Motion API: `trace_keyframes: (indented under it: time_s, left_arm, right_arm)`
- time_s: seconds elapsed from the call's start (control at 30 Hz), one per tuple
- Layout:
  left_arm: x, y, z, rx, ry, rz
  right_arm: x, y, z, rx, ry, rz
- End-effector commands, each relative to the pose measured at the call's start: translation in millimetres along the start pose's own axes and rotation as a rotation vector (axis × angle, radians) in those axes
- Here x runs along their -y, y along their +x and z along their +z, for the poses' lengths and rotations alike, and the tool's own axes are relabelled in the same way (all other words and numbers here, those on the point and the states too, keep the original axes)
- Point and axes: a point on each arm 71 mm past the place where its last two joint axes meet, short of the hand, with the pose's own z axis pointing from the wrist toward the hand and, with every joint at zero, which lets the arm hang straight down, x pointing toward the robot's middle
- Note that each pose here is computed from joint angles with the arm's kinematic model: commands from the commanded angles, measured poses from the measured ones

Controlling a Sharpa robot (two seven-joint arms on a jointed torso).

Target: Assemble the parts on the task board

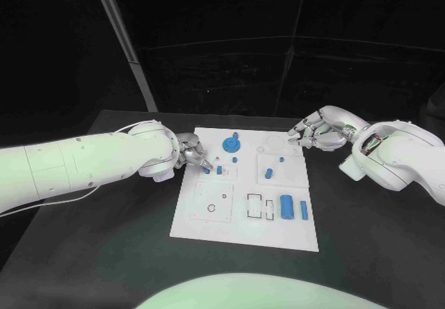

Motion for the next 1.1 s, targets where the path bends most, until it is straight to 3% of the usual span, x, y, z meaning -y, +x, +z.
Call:
trace_keyframes:
  time_s: [0.03, 0.7, 1.1]
  left_arm:
    - [0.6, 0.7, 0.5, -0.011, -0.005, 0.002]
    - [-1.0, -2.0, 2.5, 0.009, -0.012, -0.012]
    - [-4.0, -4.8, 0.1, 0.037, 0.000, -0.090]
  right_arm:
    - [-1.7, -0.4, 0.3, -0.001, -0.011, 0.002]
    - [-1.4, -0.6, 0.0, -0.001, -0.010, 0.002]
    - [-0.8, -1.1, 0.0, 0.000, -0.010, 0.002]
